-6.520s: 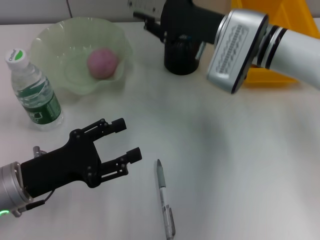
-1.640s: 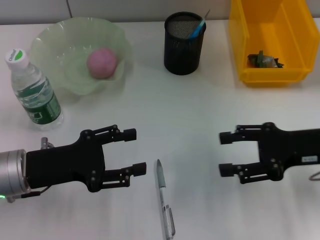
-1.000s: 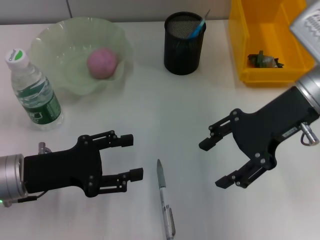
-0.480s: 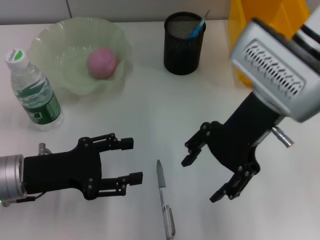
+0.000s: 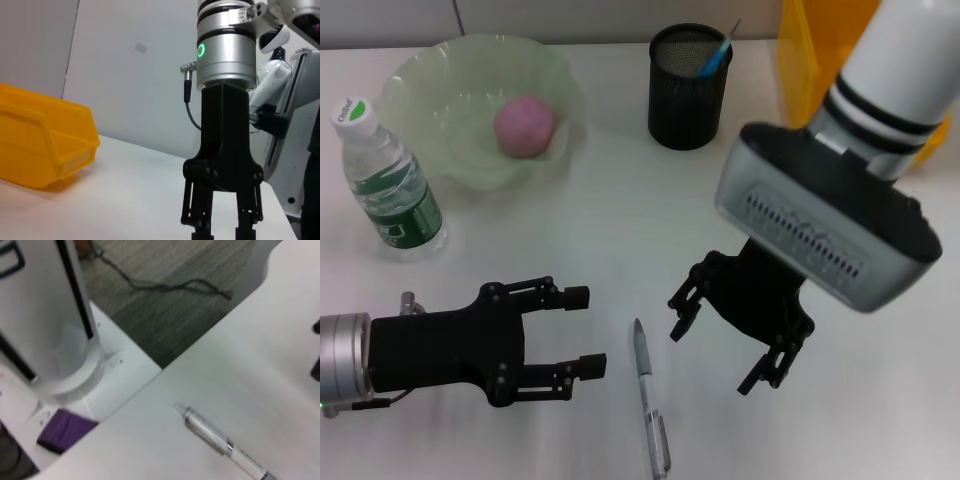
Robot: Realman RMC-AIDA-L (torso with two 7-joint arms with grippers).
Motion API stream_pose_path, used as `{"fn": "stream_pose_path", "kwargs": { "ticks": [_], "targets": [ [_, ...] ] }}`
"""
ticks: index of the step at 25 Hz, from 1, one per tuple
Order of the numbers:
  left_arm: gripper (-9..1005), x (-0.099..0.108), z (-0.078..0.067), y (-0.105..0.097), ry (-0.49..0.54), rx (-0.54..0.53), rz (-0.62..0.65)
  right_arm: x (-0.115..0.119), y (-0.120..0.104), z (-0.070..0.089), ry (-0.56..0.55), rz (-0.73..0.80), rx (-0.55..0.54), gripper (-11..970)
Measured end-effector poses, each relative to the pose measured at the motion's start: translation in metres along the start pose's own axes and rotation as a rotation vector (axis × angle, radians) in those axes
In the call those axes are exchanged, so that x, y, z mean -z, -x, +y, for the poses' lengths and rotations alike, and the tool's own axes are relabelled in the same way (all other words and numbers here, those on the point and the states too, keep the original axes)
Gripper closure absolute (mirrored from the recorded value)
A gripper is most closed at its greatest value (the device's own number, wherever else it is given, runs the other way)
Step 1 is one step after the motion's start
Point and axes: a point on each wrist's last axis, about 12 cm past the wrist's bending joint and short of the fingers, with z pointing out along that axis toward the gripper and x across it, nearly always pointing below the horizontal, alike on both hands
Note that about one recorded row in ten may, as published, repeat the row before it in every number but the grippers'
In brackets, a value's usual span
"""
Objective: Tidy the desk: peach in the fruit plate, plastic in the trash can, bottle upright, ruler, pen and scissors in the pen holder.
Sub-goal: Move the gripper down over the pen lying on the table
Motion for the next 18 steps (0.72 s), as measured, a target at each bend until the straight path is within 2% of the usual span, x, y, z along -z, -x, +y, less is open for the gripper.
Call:
{"fn": "stream_pose_path", "kwargs": {
  "ticks": [11, 18],
  "targets": [
    [214, -0.003, 0.003, -0.003, 0.032, 0.005, 0.017, -0.027, 0.012, -0.013, 0.005, 0.117, 0.281, 182],
    [214, -0.002, 0.003, -0.003, 0.037, 0.007, 0.015, -0.031, 0.019, -0.018, 0.011, 0.148, 0.361, 182]
  ]
}}
